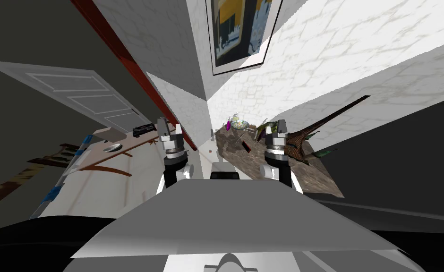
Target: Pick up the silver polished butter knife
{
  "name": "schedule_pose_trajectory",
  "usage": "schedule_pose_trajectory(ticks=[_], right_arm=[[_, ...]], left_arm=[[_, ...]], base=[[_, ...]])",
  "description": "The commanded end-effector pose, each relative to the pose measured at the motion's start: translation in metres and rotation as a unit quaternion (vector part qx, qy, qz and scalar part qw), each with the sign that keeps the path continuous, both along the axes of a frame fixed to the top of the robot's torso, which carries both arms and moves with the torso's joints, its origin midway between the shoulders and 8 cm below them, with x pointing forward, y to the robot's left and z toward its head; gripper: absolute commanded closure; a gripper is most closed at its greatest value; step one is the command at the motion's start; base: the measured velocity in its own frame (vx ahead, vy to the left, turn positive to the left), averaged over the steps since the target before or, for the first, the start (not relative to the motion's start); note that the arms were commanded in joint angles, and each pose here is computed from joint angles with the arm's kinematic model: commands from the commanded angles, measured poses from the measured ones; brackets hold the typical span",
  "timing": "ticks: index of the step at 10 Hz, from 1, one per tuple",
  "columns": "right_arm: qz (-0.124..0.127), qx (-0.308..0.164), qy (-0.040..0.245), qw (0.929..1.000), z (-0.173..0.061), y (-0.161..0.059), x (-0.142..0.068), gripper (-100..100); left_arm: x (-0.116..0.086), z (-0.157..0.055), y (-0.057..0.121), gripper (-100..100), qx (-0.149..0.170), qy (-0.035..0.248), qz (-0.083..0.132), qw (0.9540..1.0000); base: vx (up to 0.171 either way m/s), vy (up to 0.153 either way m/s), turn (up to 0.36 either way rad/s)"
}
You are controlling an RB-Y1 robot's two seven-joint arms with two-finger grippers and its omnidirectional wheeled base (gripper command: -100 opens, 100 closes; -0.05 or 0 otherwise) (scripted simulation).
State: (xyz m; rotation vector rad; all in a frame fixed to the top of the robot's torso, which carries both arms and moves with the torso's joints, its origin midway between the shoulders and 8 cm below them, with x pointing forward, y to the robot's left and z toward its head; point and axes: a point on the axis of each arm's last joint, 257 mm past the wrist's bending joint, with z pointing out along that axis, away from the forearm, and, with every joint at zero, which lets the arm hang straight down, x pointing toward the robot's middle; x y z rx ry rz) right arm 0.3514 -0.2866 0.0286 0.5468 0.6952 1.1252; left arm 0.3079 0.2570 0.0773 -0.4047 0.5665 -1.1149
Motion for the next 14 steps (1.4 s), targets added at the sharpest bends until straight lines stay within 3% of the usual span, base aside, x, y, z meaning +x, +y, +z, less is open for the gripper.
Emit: schedule_pose_trajectory(ticks=[1, 5, 8, 13, 14], right_arm=[[0.001, -0.014, 0.018, 0.9997, -0.007, -0.002, 0.005, -100], [-0.007, -0.047, 0.074, 0.9962, -0.032, -0.013, 0.018, -100], [-0.023, -0.078, 0.128, 0.9884, -0.056, -0.031, 0.028, -100], [-0.067, -0.130, 0.240, 0.9596, -0.106, -0.081, 0.041, -100], [-0.069, -0.128, 0.247, 0.9581, -0.109, -0.083, 0.041, -100]], left_arm=[[0.000, 0.000, 0.000, 0, 0.000, 0.000, 0.000, 1.0000], [0.000, 0.000, 0.000, 0, 0.000, 0.000, 0.000, 1.0000], [0.000, 0.000, 0.000, 0, 0.000, 0.000, 0.000, 1.0000], [0.000, 0.000, 0.000, 0, 0.000, 0.000, 0.000, 1.0000], [0.000, 0.000, 0.000, 0, 0.000, 0.000, 0.000, 1.0000]], base=[[0.010, 0.013, 0.047], [0.027, 0.023, 0.068], [0.037, 0.034, 0.091], [0.054, 0.046, 0.119], [0.051, 0.035, 0.046]])
